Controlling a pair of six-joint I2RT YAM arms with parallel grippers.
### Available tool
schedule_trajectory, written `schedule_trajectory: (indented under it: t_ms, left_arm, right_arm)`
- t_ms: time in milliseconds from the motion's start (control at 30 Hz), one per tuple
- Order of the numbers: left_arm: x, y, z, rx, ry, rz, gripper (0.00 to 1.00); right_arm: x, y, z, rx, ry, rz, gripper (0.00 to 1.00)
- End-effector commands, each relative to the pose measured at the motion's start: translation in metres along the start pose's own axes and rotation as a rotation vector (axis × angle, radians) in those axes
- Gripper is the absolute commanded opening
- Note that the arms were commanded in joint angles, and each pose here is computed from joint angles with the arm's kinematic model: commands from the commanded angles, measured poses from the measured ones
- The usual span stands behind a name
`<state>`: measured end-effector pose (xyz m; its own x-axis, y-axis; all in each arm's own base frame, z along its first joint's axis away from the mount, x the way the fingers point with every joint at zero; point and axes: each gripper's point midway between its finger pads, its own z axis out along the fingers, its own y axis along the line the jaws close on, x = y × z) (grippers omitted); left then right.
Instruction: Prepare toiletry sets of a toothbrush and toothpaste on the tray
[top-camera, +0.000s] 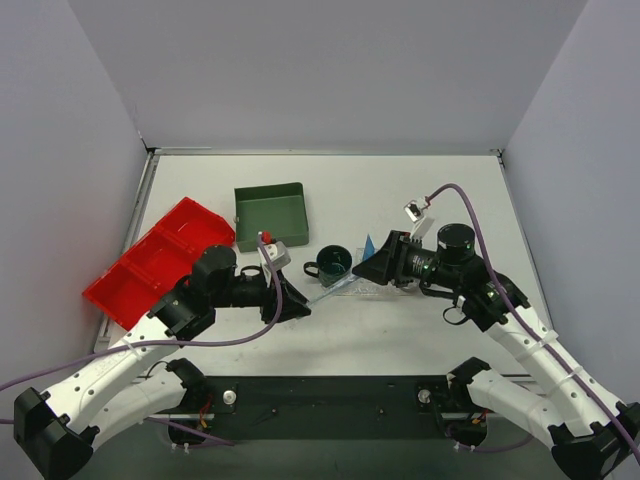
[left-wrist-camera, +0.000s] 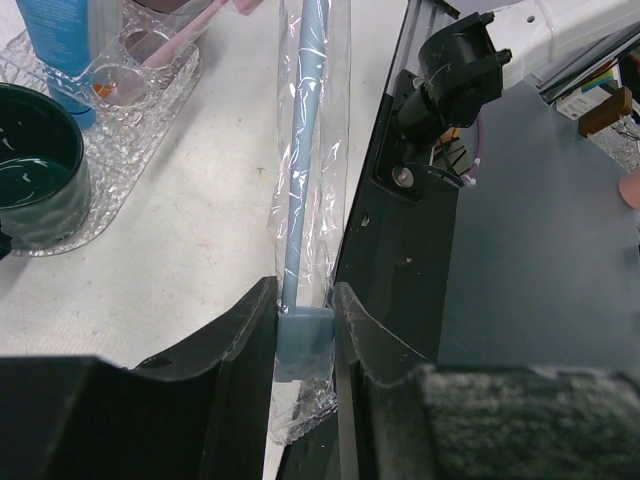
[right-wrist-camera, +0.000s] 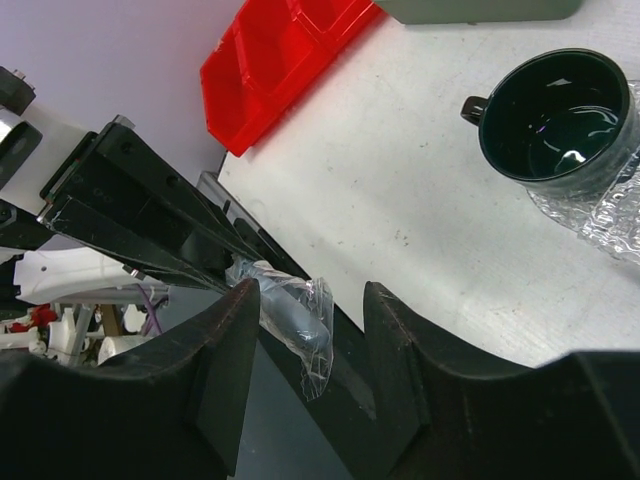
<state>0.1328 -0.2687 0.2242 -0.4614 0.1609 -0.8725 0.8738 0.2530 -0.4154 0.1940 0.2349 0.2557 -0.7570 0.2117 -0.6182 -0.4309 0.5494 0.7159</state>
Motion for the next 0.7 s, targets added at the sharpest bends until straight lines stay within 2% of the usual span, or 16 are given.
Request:
schedule_trajectory:
  t_ms: [0,100,233,400,500,567,667]
  left_arm:
    - [-0.0141,-0.0046,-0.0014,0.013,-0.051,0.048,0.00]
    - [-0.0160,-0.0022,-0.0026,-0.007,-0.061,0.059,0.00]
    - [-0.0145,-0.0026,-0.0024,-0.003,-0.058,0.058,0.00]
    - [-0.0129,-0.0029,-0.0019,0.004,-0.055,0.060,0.00]
    - [-0.0144,-0.0025,-0.0028,-0.002,-0.063,0.063,0.00]
    - [-0.0152,-0.0009,-0.0031,-0.015,-0.067,0.061,0.00]
    - [-0.0179,0.0030,-0.0047,-0.050,-0.074,0.047,0.01]
  right_arm:
    - [-0.0036,0.0129,0.0005,-0.071,-0.013,-0.003,0.40]
    - [-0.0027,0.0118,0.0006,-0.070,-0.014,-0.003,0.39]
    - [-0.0028,0.0115,0.0023,-0.073,-0.013,-0.001,0.28]
    - [-0.0034,0.0114,0.0035,-0.075,-0.016,-0.003,0.21]
    - [-0.0027,0.0113,0.0037,-0.078,-0.014,0.000,0.12]
    - [-0.0079,0.0162,0.0040,-0.099,-0.036,-0.005,0.03]
    - [-0.0097,0.0153,0.0050,-0.099,-0.049,0.001,0.00]
